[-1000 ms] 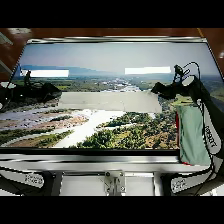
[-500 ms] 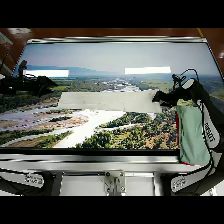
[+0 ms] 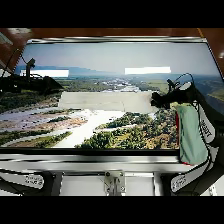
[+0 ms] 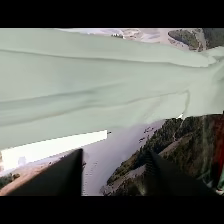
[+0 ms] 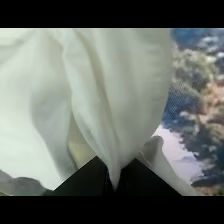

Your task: Fold the shirts.

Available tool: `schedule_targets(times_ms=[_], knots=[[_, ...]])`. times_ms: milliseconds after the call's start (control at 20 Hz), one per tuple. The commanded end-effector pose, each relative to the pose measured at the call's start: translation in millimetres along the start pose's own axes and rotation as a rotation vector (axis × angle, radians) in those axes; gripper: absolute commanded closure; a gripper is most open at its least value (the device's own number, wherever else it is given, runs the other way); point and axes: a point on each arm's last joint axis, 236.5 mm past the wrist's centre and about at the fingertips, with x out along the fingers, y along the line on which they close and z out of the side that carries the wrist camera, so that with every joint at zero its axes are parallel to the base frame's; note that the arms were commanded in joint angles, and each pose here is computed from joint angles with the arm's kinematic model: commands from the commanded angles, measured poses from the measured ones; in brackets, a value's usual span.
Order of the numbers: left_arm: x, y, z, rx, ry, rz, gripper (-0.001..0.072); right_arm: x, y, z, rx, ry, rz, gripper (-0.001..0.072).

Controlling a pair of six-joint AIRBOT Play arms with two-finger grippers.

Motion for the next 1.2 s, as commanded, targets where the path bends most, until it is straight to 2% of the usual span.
schedule_targets(times_ms=[0, 300, 500, 750, 1150], knots=[[13, -15, -7, 0.031, 0.034, -0.013, 0.0669, -31, 18, 3, -0.062, -0.034, 0.039, 0.0639], [94, -80, -41, 0.167, 0.128, -0.045, 0.0668, -111, 71, -30, -0.177, -0.036, 0.077, 0.0639], [169, -145, -86, 0.279, 0.176, -0.089, 0.0668, -141, 78, -56, -0.201, -0.007, 0.030, 0.0640], [242, -206, -134, 0.235, 0.160, -0.168, 0.0668, -174, 85, -80, -0.224, -0.011, -0.022, 0.0639], [314, -222, -240, 0.031, 0.368, -0.219, 0.0668, -223, 115, -106, -0.266, -0.115, -0.021, 0.0639]])
